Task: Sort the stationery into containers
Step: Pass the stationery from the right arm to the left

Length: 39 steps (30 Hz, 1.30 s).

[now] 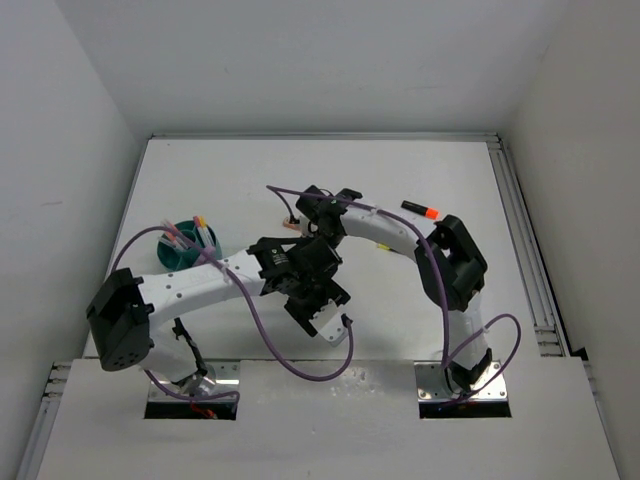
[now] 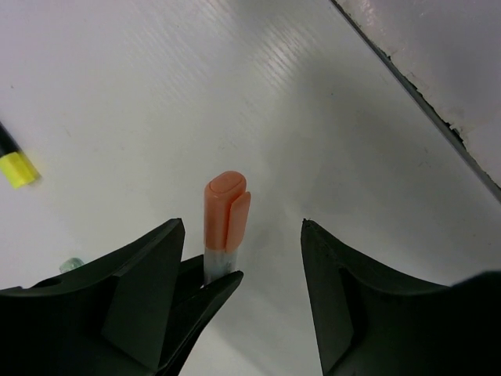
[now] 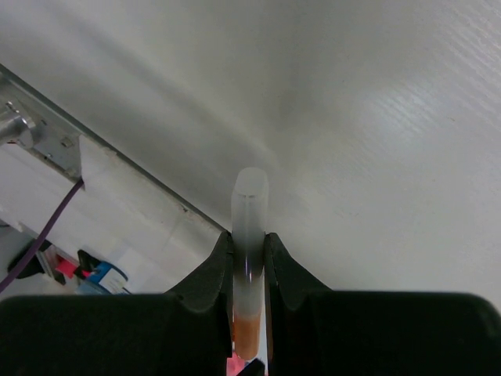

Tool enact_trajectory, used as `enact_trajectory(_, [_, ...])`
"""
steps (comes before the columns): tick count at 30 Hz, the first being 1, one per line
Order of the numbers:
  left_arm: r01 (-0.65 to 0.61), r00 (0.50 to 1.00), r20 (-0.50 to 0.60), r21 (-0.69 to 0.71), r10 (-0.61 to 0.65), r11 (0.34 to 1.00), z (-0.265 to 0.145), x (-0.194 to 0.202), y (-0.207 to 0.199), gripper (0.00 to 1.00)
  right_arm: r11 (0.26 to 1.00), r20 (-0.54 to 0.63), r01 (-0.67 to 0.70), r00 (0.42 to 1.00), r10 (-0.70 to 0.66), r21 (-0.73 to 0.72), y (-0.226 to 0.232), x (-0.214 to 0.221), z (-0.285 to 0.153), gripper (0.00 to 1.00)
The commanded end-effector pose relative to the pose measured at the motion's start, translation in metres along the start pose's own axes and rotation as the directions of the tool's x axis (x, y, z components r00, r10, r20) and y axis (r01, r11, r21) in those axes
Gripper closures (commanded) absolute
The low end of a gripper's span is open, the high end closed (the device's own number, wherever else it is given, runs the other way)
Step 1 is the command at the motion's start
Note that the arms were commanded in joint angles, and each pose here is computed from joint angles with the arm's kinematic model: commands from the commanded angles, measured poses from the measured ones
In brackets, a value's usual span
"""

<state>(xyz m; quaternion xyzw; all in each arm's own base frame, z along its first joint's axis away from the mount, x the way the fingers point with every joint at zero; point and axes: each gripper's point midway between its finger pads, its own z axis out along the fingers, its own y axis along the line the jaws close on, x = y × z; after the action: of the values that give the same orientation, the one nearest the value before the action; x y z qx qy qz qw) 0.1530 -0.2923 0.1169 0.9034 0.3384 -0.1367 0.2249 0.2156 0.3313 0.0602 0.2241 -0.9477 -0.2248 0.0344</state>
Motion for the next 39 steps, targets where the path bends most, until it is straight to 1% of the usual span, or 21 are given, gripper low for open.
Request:
enact_trajectory(1, [-0.009,1.0,-0.005,-0.021,0.009,1.0,0.003,-0.001,0.002,0.33,0.998,0.073,0.042,0.996,-0.044,0.037,0.016,-0.005,-0.02,1.0])
enact_trajectory(13, [0.013,1.0,0.0,0.042,-0.013,0.999,0.022,0.002,-0.008,0.39,0.997,0.077,0.061,0.995,-0.064,0.045,0.025,-0.001,-0.02,1.0])
enact_trajectory(15, [0.016,1.0,0.0,0.055,-0.016,0.998,0.025,0.001,-0.01,0.46,0.997,0.08,0.062,0.995,-0.065,0.044,0.026,-0.002,-0.02,1.0])
enact_trajectory(18, [0.013,1.0,0.017,0.065,-0.014,0.998,0.025,-0.001,-0.012,0.63,0.997,0.08,0.061,0.995,-0.065,0.047,0.025,-0.003,-0.021,1.0])
enact_trajectory(19, [0.013,1.0,0.021,0.067,-0.015,0.998,0.025,-0.002,-0.012,0.77,0.997,0.082,0.065,0.994,-0.069,0.048,0.025,-0.003,-0.021,1.0])
enact_trajectory(21, [0.028,0.999,0.037,0.067,-0.031,0.997,0.025,-0.006,-0.012,0.89,0.997,0.081,0.067,0.994,-0.071,0.042,0.026,-0.003,-0.021,1.0])
enact_trajectory(22, [0.037,0.998,0.045,0.066,-0.04,0.997,0.025,-0.007,-0.012,0.94,0.997,0.077,0.071,0.994,-0.074,0.034,0.027,-0.002,-0.021,0.89])
enact_trajectory(24, [0.074,0.995,0.062,0.048,-0.077,0.996,0.023,-0.011,-0.009,0.98,0.996,0.093,0.087,0.992,-0.087,-0.001,0.032,-0.004,-0.028,0.57])
enact_trajectory(25, [0.091,0.993,0.071,0.028,-0.093,0.995,0.022,-0.012,-0.005,0.99,0.995,0.1,0.097,0.99,-0.096,-0.004,0.031,-0.005,-0.031,0.29])
enact_trajectory(26, [0.129,0.988,0.08,0.005,-0.129,0.992,0.017,-0.012,-0.002,1.0,0.994,0.111,0.105,0.988,-0.103,-0.007,0.03,-0.008,-0.035,0.2])
enact_trajectory(28, [0.205,0.973,0.115,-0.034,-0.2,0.978,0.007,-0.01,0.006,1.0,0.993,0.149,0.116,0.982,-0.113,-0.011,0.02,-0.017,-0.051,0.1])
enact_trajectory(30, [0.335,0.929,0.198,-0.096,-0.312,0.937,-0.01,-0.016,0.019,1.0,0.996,0.216,0.085,0.973,-0.082,-0.008,0.002,-0.034,-0.076,0.1])
enact_trajectory(31, [0.401,0.902,0.24,-0.158,-0.359,0.903,-0.021,-0.007,0.034,1.0,0.998,0.239,0.069,0.969,-0.064,-0.011,-0.004,-0.039,-0.084,0.1])
enact_trajectory(32, [0.517,0.837,0.315,-0.186,-0.448,0.835,-0.039,-0.012,0.041,1.0,0.999,0.262,0.045,0.964,-0.039,-0.019,-0.011,-0.044,-0.092,0.1])
enact_trajectory(33, [0.578,0.797,0.36,-0.22,-0.486,0.786,-0.052,-0.01,0.048,1.0,1.0,0.305,0.003,0.952,0.004,-0.023,-0.027,-0.052,-0.108,0.1])
enact_trajectory(34, [0.7,0.7,0.433,-0.257,-0.568,0.667,-0.066,0.004,0.059,1.0,0.999,0.316,-0.02,0.948,0.027,-0.026,-0.035,-0.053,-0.112,0.1])
enact_trajectory(35, [0.739,0.667,0.48,-0.324,-0.57,0.591,-0.092,0.011,0.066,1.0,0.999,0.332,-0.032,0.943,0.04,-0.03,-0.041,-0.054,-0.117,0.1])
enact_trajectory(36, [0.782,0.623,0.52,-0.375,-0.584,0.498,-0.113,0.031,0.072,1.0,0.998,0.358,-0.061,0.931,0.068,-0.032,-0.053,-0.056,-0.127,0.1])
enact_trajectory(37, [0.822,0.57,0.57,-0.404,-0.592,0.402,-0.135,0.036,0.071,1.0,0.996,0.355,-0.078,0.931,0.085,-0.033,-0.061,-0.052,-0.126,0.1])
enact_trajectory(38, [0.836,0.545,0.586,-0.431,-0.599,0.339,-0.148,0.048,0.07,1.0,0.994,0.362,-0.102,0.926,0.107,-0.033,-0.071,-0.051,-0.128,0.1])
enact_trajectory(39, [0.846,0.515,0.605,-0.47,-0.607,0.25,-0.168,0.07,0.067,1.0,0.993,0.366,-0.111,0.923,0.116,-0.035,-0.075,-0.05,-0.128,0.1])
